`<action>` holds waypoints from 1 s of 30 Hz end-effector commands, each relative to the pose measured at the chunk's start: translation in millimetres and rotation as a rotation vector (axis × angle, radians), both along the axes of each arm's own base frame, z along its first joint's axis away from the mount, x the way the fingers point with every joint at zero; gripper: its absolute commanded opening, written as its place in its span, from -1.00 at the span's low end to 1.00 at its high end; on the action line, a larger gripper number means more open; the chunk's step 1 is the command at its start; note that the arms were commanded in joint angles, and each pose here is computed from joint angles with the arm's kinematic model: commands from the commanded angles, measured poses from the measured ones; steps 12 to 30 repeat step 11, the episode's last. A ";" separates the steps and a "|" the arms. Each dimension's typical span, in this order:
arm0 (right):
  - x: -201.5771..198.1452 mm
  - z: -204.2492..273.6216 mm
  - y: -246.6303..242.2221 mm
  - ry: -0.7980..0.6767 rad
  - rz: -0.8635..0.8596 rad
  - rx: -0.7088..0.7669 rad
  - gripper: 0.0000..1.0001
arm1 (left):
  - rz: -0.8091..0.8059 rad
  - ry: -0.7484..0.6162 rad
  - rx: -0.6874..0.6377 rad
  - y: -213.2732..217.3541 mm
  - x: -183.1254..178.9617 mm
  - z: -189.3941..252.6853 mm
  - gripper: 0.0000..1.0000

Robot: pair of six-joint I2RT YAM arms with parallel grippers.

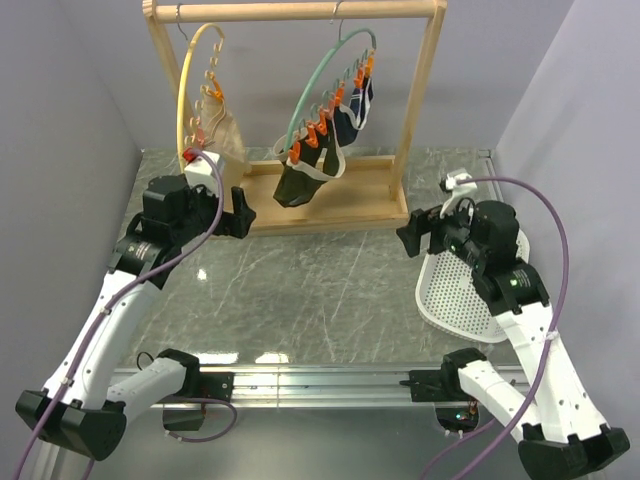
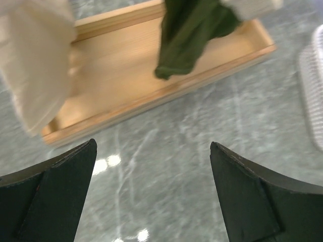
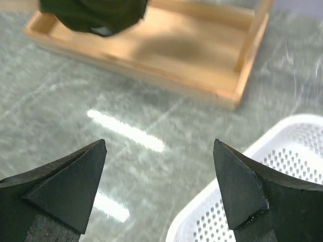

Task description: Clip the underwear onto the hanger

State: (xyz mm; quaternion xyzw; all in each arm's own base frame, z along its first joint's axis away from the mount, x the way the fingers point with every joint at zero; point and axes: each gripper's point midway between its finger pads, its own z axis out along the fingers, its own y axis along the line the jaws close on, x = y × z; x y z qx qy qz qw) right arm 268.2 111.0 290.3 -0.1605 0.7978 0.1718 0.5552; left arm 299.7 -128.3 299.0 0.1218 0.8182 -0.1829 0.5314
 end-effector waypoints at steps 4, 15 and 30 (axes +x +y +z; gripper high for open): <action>-24.8 -5.0 -16.2 -0.060 -0.041 0.007 0.86 | 0.058 -0.044 0.098 25.9 -17.6 -18.7 0.99; -42.2 6.6 -23.4 -0.147 -0.063 0.037 0.88 | 0.078 -0.111 0.075 34.3 -34.0 -4.2 0.99; -42.2 6.6 -23.4 -0.147 -0.063 0.037 0.88 | 0.078 -0.111 0.075 34.3 -34.0 -4.2 0.99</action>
